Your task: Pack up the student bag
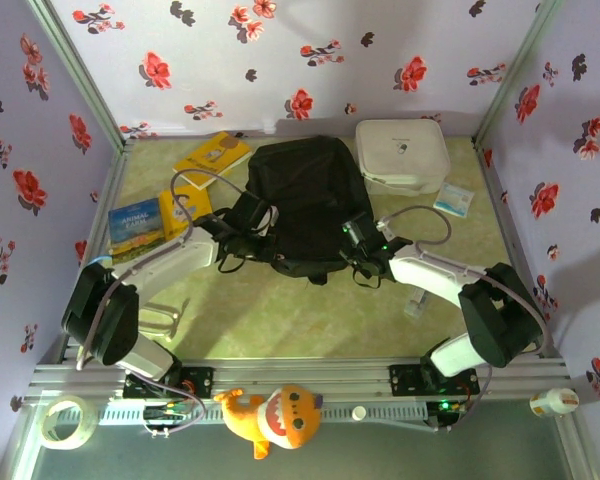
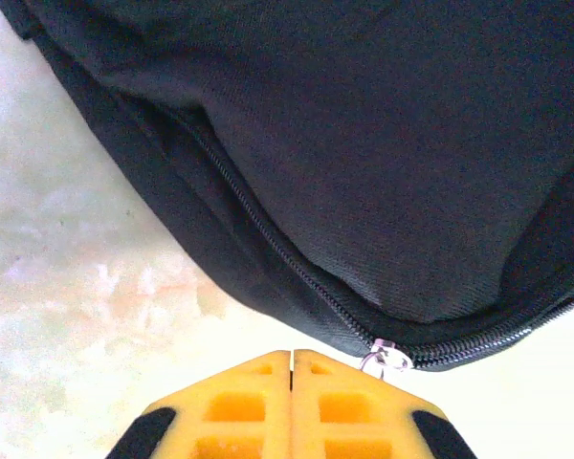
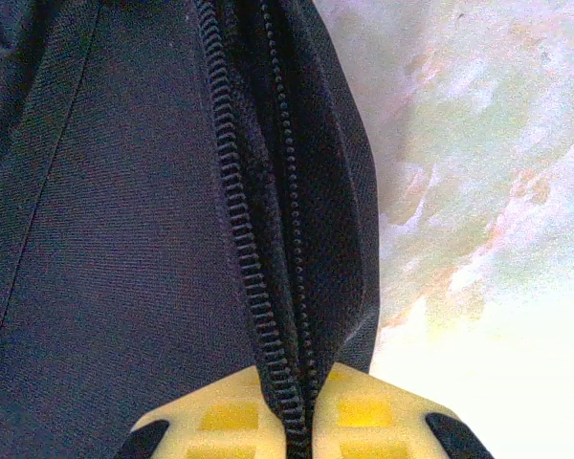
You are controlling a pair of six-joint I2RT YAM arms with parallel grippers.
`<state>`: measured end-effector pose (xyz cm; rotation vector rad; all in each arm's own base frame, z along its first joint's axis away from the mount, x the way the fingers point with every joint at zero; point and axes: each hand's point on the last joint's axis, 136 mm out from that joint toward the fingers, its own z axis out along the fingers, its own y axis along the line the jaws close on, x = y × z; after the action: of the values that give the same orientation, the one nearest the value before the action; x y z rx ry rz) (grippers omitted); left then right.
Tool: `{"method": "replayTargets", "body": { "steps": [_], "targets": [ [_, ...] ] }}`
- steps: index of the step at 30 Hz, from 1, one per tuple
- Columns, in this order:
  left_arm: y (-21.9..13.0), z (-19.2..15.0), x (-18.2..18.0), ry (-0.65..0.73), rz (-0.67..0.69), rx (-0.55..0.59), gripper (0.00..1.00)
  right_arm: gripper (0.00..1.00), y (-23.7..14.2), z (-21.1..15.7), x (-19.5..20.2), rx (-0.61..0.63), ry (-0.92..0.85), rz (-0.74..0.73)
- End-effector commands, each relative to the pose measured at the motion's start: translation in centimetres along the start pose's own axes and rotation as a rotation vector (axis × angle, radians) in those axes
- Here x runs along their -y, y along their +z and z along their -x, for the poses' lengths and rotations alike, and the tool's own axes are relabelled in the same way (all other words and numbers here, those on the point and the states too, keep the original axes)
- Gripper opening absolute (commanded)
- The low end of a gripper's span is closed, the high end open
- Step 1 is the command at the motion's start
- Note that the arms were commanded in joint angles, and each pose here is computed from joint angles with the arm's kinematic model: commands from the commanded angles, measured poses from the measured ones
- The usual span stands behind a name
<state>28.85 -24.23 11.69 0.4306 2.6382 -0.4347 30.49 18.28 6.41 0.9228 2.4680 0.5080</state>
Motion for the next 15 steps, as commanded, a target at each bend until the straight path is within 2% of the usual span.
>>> {"method": "replayTargets", "body": {
  "steps": [1, 5, 15],
  "targets": [
    [-0.7, 0.7, -2.2, 0.018, 0.097, 0.017, 0.00, 0.08, 0.1, 2.5, 3.1, 0.108, -0.011, -0.125],
    [1.2, 0.3, -4.6, -0.026, 0.177, -0.028, 0.00, 0.08, 0.1, 3.0, 3.7, 0.113, -0.013, -0.139],
    [4.5, 0.5, -5.3, -0.046, 0.178, -0.076, 0.00, 0.08, 0.5, 3.8, 3.9, 0.112, -0.025, -0.143]
  ]
}}
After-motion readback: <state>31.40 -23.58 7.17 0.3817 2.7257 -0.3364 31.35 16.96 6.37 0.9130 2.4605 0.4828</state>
